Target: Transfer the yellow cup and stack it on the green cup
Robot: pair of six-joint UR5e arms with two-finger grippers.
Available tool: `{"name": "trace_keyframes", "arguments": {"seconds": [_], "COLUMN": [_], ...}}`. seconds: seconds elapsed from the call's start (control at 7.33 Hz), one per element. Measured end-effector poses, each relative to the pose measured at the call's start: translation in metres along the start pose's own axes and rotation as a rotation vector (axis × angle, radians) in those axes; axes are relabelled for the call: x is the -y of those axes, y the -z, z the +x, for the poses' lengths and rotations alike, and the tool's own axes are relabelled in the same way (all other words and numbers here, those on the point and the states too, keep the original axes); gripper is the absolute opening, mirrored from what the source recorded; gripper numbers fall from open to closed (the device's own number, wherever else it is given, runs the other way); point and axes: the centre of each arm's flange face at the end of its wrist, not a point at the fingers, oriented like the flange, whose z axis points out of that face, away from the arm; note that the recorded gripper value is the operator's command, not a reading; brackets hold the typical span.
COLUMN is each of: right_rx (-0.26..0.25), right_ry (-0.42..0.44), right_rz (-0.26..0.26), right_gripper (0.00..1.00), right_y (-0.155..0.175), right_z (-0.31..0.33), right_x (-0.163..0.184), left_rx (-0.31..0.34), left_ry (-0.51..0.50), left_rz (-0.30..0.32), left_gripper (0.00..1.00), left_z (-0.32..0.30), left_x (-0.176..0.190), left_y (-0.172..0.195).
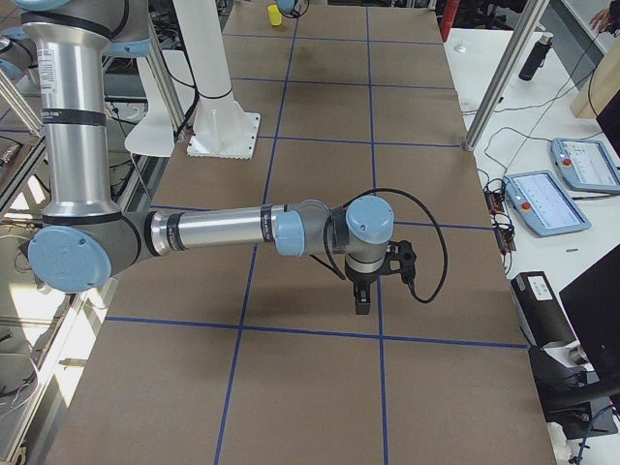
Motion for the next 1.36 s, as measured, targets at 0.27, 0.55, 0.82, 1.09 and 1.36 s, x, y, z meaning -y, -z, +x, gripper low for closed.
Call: {"name": "trace_keyframes", "arguments": {"seconds": [0.27, 0.55, 0.82, 1.09, 1.36], "right_rx": [-0.014, -0.024, -0.023, -0.022, -0.023], "right_ry": [0.007, 0.006, 0.03, 0.047, 0.048], "right_rz": [0.005, 0.002, 0.02, 0.04, 0.042], "right_gripper": [0.99, 0.99, 0.99, 0.99, 0.99], "right_y": [0.003, 0.0, -0.003, -0.007, -0.008], "right_z": [-0.002, 0.001, 0.005, 0.009, 0.011], "right_x": [0.0, -0.003, -0.01, -0.015, -0.016], "left_rx": [0.067, 0.108, 0.131, 0.164, 0.185], "left_ry": [0.189, 0.313, 0.384, 0.428, 0.447], "left_rz": [0.057, 0.12, 0.178, 0.208, 0.241], "left_gripper": [1.0, 1.0, 1.0, 1.0, 1.0], "left_z": [0.002, 0.006, 0.009, 0.005, -0.001], "left_x": [-0.034, -0.05, -0.063, -0.077, -0.084], "left_y": [-0.028, -0.059, -0.089, -0.106, -0.122]}}
